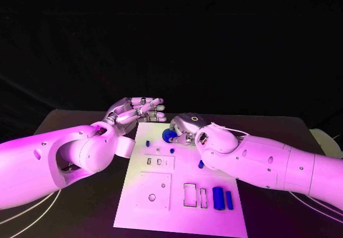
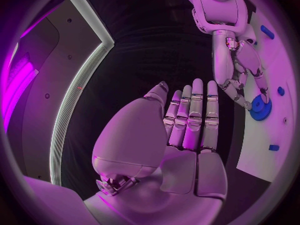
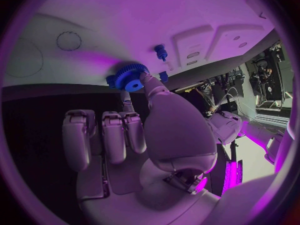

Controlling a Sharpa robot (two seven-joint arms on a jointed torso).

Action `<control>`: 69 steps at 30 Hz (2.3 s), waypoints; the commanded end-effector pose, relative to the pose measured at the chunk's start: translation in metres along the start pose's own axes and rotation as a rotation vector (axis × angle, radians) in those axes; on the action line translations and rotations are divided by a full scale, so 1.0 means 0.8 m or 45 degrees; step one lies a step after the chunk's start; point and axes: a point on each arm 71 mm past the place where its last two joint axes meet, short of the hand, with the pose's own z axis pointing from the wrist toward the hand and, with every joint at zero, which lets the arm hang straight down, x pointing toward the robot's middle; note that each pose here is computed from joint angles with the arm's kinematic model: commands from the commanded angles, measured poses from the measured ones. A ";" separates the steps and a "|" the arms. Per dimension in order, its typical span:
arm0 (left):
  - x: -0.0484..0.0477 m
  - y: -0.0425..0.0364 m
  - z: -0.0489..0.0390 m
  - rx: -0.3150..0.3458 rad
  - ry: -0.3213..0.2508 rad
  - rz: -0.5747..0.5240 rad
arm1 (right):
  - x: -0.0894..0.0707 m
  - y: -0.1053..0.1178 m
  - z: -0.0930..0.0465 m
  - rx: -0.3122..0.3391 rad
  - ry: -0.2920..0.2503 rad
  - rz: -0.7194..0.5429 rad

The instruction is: Assemble the parts on the task board

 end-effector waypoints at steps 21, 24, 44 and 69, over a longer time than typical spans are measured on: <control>0.002 -0.0013 0.000 0.005 0.020 -0.007 | 0.005 -0.003 0.001 -0.006 0.050 0.018; 0.001 -0.0013 0.000 0.004 0.018 -0.007 | 0.007 -0.003 0.000 -0.007 0.074 0.028; 0.001 -0.0007 0.001 0.000 0.018 -0.007 | 0.013 -0.011 0.000 0.023 0.116 0.033; -0.015 0.0008 0.003 -0.010 -0.019 -0.003 | -0.048 -0.144 -0.116 0.088 0.091 0.509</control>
